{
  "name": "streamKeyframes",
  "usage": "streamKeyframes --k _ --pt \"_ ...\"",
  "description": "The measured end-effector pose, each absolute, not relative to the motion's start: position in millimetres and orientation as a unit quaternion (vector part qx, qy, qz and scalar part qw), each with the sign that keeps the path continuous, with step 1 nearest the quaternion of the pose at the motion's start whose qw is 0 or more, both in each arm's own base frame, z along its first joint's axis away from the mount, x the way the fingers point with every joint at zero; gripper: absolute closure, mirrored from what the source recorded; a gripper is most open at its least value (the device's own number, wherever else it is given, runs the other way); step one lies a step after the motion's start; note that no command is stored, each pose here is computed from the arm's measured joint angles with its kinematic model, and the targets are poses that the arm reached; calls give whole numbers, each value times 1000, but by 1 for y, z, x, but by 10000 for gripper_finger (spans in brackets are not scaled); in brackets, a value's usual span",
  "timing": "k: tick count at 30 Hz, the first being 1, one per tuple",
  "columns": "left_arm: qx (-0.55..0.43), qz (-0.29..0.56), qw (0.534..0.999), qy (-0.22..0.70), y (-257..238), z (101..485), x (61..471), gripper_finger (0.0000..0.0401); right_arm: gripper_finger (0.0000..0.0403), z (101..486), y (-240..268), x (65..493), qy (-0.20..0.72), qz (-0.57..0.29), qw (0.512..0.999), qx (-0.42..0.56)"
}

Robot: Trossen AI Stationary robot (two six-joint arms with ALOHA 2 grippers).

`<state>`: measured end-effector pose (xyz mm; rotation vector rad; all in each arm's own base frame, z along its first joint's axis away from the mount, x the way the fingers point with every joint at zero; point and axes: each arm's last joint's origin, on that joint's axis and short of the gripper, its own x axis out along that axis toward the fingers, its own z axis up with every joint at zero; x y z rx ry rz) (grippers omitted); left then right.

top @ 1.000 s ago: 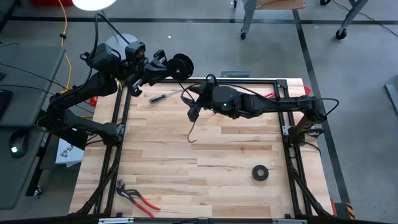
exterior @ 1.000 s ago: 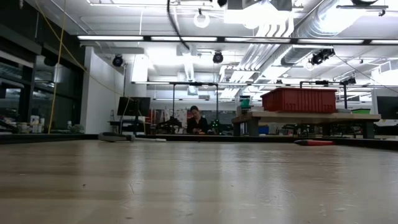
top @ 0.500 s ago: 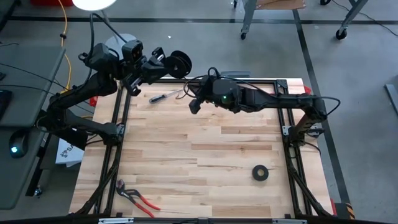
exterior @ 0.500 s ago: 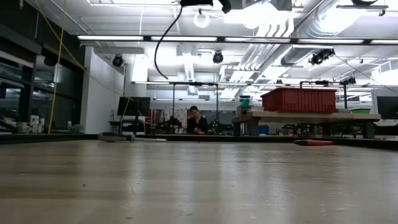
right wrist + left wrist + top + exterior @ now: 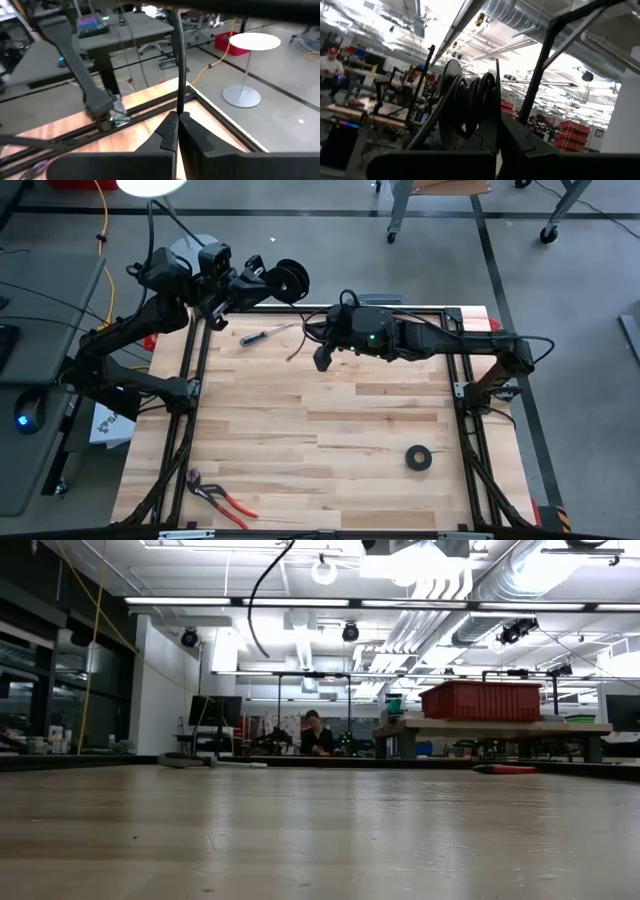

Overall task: Coil cords
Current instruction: Coil the black wire on the black spool

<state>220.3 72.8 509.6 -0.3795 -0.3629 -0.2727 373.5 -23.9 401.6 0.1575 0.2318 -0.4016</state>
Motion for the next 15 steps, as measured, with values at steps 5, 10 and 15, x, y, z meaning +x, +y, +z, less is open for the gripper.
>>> streamKeyframes --k 5,10,15 --pt "-195 -137 958 -162 84 508 216 401 403 411 -16 360 125 -180 972 78" --pt "-192 -108 969 -113 91 496 219 401 403 415 -6 347 147 -160 972 87" --pt "-190 -93 976 -48 92 482 221 401 403 405 4 343 200 -159 963 87"
